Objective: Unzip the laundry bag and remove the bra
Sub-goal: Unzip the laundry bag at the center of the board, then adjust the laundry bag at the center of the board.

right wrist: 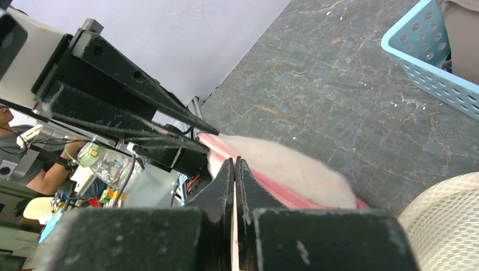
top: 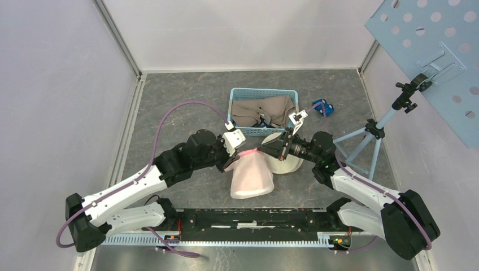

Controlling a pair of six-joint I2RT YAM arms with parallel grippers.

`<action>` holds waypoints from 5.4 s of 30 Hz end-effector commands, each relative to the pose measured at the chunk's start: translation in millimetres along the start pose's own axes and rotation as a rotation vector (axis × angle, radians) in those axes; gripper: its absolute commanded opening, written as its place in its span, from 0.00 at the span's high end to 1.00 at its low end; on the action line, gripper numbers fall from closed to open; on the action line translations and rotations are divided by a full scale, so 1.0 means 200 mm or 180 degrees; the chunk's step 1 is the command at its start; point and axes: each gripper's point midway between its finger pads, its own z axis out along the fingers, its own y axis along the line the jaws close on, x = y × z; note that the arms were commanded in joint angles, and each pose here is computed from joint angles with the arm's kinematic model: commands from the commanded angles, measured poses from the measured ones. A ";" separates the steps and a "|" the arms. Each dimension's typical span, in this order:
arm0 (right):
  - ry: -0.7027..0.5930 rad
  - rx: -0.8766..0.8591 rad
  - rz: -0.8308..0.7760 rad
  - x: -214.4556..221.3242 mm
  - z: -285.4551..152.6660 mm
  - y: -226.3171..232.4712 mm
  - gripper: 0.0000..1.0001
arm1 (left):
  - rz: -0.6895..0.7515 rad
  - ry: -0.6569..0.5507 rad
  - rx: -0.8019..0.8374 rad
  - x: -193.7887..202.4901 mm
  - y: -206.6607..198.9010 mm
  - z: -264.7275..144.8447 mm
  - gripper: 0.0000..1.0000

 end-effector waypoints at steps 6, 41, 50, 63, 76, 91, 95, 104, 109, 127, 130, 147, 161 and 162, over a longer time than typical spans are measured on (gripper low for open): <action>-0.0084 -0.0186 -0.0106 -0.06 0.05 0.09 1.00 | -0.0073 -0.0400 0.0200 -0.24 -0.05 -0.03 0.42; -0.0117 -0.0230 -0.0181 -0.13 0.14 0.13 1.00 | -0.0131 -0.0245 -0.0105 -0.06 0.02 -0.08 0.52; -0.0009 -0.0296 -0.0069 0.00 0.15 0.15 1.00 | -0.0094 -0.0155 -0.0037 -0.11 0.01 0.02 0.46; -0.0077 -0.0148 -0.0225 -0.06 0.11 0.09 1.00 | 0.0075 -0.0198 -0.0127 -0.11 0.04 0.00 0.93; -0.0149 -0.0085 -0.0121 -0.12 0.07 0.02 1.00 | 0.0056 -0.0143 -0.0103 -0.02 0.03 -0.04 0.98; -0.0214 -0.0108 -0.0388 -0.34 0.20 0.07 1.00 | 0.0209 -0.0343 -0.0643 -0.10 0.19 -0.14 0.98; -0.0194 -0.0179 -0.0207 -0.31 0.24 0.05 1.00 | 0.0204 -0.0268 -0.0670 -0.07 0.19 -0.16 0.98; -0.0007 -0.0598 -0.0182 -0.25 0.51 0.22 1.00 | 0.0389 -0.0335 -0.0904 -0.15 0.26 -0.27 0.98; 0.0205 -0.0474 -0.0116 -0.07 0.45 0.11 1.00 | 0.0534 0.0003 -0.0704 -0.03 0.21 -0.23 0.98; 0.0774 0.0459 -0.0603 0.33 0.03 -0.19 1.00 | 0.0795 0.0299 0.0844 0.02 -0.35 0.04 0.67; 0.0851 0.0538 -0.0630 0.38 -0.02 -0.22 1.00 | 0.0813 0.0239 0.0750 -0.01 -0.32 0.03 0.54; 0.0992 0.0878 -0.0865 0.37 0.04 -0.38 1.00 | 0.0653 0.0141 -0.0048 0.05 -0.11 -0.06 0.40; 0.1082 0.0324 -0.0931 0.31 0.47 -0.25 0.93 | 0.0095 0.0045 -0.0809 0.07 0.11 -0.16 0.28; 0.1077 0.0343 -0.0951 0.30 0.48 -0.25 0.90 | 0.0044 0.0053 -0.0867 0.08 0.14 -0.17 0.28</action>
